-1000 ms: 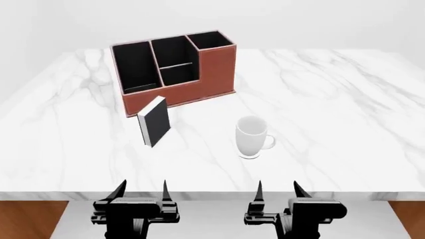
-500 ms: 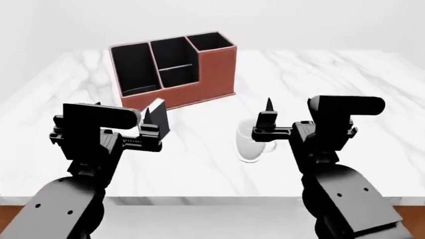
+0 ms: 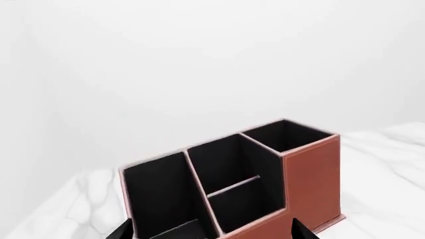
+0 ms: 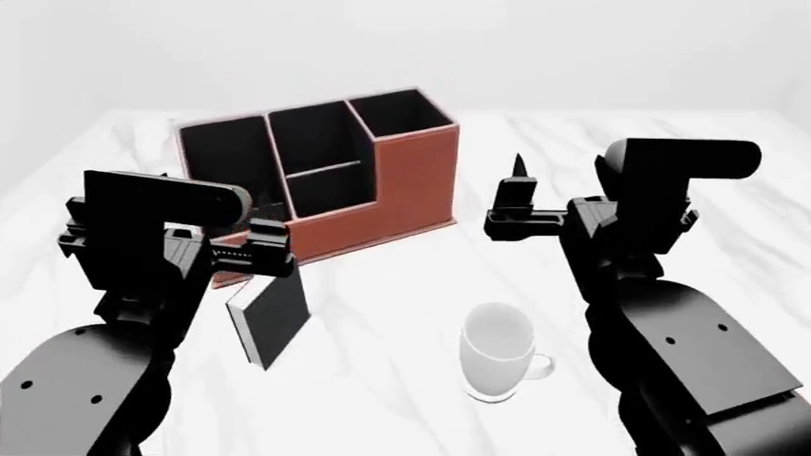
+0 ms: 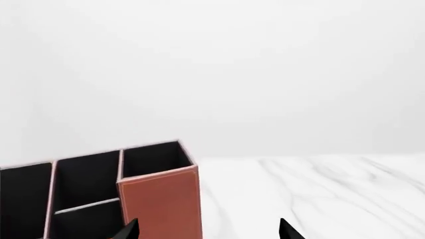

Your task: Pick up the book and place it in the front compartment of the caddy.

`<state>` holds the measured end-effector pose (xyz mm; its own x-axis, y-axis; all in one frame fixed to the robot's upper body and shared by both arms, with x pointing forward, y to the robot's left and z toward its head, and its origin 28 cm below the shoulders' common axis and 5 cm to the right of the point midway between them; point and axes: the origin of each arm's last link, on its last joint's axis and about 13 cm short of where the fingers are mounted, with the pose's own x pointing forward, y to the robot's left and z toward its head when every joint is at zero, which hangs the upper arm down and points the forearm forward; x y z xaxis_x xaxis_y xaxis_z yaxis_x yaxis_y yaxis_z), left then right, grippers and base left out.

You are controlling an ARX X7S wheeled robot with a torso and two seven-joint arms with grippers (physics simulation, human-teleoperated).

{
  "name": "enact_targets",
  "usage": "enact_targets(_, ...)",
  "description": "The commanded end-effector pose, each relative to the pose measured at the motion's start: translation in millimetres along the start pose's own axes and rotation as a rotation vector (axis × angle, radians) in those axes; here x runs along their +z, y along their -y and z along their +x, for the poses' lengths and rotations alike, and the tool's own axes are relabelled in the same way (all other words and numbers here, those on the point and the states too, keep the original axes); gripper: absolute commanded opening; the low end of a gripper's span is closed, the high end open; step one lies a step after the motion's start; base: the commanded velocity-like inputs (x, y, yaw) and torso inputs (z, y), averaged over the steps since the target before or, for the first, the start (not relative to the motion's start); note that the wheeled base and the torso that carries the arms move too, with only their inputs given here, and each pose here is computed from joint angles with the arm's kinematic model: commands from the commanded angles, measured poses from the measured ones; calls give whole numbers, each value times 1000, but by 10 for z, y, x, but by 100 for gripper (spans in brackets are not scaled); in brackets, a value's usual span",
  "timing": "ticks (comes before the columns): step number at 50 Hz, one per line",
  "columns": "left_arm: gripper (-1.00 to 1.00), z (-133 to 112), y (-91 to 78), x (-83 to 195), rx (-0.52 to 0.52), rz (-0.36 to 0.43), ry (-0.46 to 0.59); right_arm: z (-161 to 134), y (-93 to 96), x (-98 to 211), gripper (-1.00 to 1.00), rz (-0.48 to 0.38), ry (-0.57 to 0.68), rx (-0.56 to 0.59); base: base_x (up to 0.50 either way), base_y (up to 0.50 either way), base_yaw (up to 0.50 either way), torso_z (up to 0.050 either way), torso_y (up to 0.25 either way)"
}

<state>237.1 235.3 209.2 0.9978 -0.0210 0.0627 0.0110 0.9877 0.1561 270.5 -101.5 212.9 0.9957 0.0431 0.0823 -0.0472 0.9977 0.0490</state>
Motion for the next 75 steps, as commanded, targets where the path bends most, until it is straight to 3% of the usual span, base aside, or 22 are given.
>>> enact_targets(1, 100, -19, -14, 43, 4, 10, 5, 14, 12, 35, 100, 4, -1, -3, 500, 0, 0, 0, 0)
enact_targets(62, 100, -42, -4, 36, -1, 23, -2, 38, 25, -12, 100, -9, -11, -1, 500, 0, 0, 0, 2)
enact_targets(75, 100, -65, 1, 56, -17, 13, -10, 48, 26, -31, 100, -21, -21, -8, 0, 0, 0, 0, 1)
